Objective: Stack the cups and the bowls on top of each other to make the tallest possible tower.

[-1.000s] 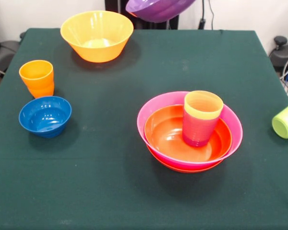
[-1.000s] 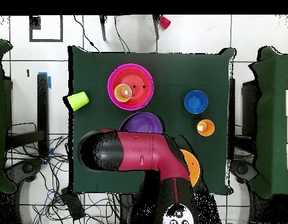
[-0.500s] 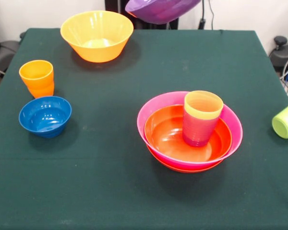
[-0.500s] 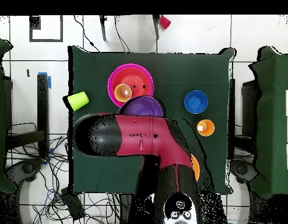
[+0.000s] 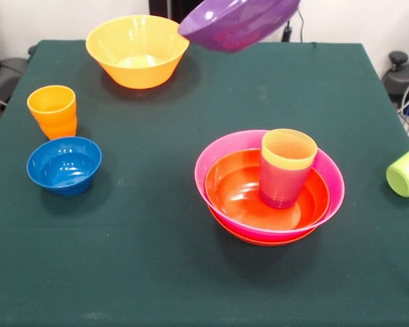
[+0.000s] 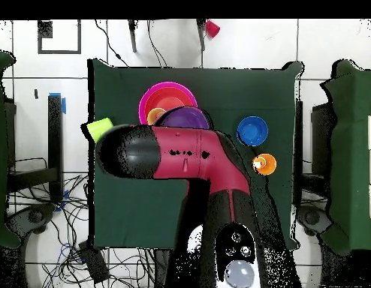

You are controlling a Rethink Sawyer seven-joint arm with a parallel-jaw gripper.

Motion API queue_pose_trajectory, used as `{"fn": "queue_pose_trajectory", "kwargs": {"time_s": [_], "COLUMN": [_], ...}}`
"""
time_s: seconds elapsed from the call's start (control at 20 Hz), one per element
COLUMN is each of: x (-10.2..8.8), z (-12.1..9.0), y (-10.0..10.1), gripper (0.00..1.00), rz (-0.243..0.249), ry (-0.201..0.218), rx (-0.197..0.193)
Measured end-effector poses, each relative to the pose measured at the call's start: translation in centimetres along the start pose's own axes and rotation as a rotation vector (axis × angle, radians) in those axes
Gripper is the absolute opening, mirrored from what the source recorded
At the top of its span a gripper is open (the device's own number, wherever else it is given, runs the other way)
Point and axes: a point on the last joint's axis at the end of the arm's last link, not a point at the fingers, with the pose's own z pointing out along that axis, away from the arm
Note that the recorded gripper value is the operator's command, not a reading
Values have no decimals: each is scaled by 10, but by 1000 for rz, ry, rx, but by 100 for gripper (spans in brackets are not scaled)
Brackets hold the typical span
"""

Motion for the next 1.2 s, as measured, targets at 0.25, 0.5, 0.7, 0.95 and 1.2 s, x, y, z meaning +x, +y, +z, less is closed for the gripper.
{"fn": "queue_pose_trajectory", "kwargs": {"time_s": [0.25,0.5,0.7,0.95,1.2], "x": [-19,-35,-48,-54,-55], "z": [6,11,15,24,32], "y": [-2,-3,0,1,3], "gripper": [0,0,0,0,0], "rz": [3,5,3,6,4], "ry": [-5,-9,-7,1,10], "rx": [-4,-7,-13,-20,-23]}}
